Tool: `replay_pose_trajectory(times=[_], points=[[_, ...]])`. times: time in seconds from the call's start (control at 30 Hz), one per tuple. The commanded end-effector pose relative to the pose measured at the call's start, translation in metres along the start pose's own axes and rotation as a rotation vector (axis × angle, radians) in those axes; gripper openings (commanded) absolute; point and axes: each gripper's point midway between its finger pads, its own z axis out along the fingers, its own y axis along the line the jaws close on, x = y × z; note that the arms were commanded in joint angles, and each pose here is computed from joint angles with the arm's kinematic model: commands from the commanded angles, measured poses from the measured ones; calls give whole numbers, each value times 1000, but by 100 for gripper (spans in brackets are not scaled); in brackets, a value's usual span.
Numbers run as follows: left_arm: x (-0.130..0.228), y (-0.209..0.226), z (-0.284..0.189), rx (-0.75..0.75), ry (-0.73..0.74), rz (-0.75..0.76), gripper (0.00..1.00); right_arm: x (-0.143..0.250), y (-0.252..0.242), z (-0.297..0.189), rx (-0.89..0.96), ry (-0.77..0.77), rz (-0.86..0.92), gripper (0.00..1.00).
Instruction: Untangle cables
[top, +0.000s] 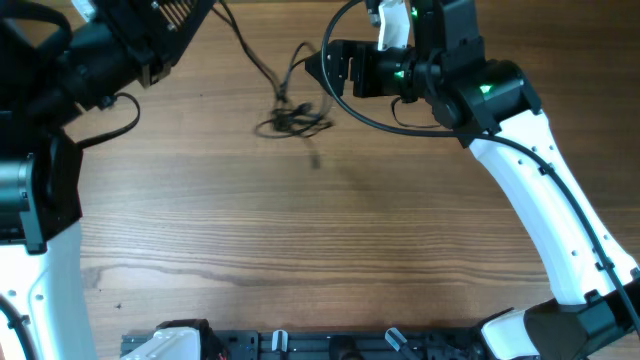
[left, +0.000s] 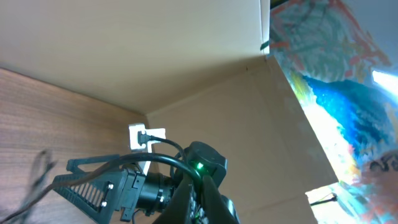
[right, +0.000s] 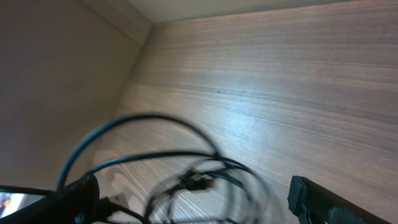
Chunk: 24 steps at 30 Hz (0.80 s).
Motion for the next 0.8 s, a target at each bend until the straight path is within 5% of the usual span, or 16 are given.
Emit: replay_pose_trajectory(times=[0.0,0.13,0.23,0.4,0.77], points=[[-1,-7,-6,19,0,-10,4,3,1,5,-22,18,50,98],[-2,-9,-6,26,-3,-45,4,9,4,13,-27,35,72,93],[-7,-18,-6,57,-18,-94,4,15,-5,28,-7,73,408,94],[-11,-24,-6,82,-29,-100,4,21,-13,52,3,106,699,97],[-43,18,4,15,-70,-159,4,16,3,56,-69,120,771,91]])
